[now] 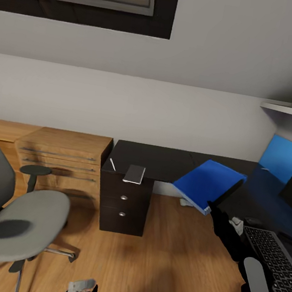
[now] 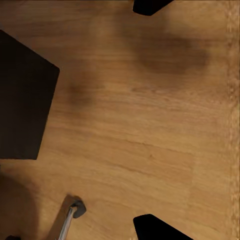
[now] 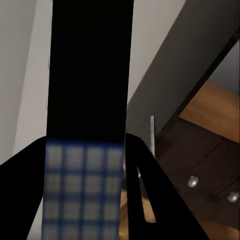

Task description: In the bedroom, organize the workspace by keeping the computer under the desk, ensuring the monitor is on the desk, placing the keyboard on the desk next to the monitor, placing the mouse on the desk next to the keyboard, moving the folder from the swivel chair onto the desk next to the mouse, stacking the notebook on top of the folder with the pen on top of the notebook, and positioning the swivel chair next to the desk.

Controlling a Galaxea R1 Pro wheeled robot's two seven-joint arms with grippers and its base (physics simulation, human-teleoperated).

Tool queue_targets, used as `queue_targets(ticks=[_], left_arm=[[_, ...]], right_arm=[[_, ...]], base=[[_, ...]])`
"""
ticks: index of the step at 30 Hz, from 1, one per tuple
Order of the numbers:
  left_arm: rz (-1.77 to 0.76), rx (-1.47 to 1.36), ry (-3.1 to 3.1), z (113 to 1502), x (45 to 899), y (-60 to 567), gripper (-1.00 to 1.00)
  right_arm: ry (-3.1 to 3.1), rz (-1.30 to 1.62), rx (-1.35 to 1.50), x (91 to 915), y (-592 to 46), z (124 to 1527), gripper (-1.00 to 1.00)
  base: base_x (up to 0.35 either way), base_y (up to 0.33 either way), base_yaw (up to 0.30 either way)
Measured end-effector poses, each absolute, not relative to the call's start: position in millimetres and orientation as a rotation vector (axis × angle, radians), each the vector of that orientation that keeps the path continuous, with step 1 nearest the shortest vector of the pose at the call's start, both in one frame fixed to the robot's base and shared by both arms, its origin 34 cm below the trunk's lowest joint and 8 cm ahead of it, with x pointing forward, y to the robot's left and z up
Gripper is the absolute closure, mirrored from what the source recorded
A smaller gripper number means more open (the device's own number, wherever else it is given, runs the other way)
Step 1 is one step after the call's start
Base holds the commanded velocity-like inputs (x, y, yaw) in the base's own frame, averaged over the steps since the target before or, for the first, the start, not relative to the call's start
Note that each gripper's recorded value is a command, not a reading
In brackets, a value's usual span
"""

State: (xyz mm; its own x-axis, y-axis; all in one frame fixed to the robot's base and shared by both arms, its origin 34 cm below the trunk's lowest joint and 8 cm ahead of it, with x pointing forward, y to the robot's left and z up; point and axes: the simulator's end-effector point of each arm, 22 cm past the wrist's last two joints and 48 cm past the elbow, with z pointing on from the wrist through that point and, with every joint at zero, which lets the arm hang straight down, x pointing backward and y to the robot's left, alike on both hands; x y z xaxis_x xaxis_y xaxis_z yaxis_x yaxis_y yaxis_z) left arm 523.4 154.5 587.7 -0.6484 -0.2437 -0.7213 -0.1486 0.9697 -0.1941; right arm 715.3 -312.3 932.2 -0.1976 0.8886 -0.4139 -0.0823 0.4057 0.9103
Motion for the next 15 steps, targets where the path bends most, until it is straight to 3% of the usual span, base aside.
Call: queue_targets(ticks=[5,15], left_arm=[[-0.178,-0.254,2.356,630.6,551.1,132.7,-1.0],[-0.243,-0.333,2.34,652.8,562.7,124.4,-1.0]], right_arm=[[1.509,1.049,0.746,715.7,-309.3,931.4,1.0],[1.506,1.059,0.741,715.8,-305.8,933.6,1.0]], base=[[0.0,0.0,-0.222],[0.0,0.0,-0.023]])
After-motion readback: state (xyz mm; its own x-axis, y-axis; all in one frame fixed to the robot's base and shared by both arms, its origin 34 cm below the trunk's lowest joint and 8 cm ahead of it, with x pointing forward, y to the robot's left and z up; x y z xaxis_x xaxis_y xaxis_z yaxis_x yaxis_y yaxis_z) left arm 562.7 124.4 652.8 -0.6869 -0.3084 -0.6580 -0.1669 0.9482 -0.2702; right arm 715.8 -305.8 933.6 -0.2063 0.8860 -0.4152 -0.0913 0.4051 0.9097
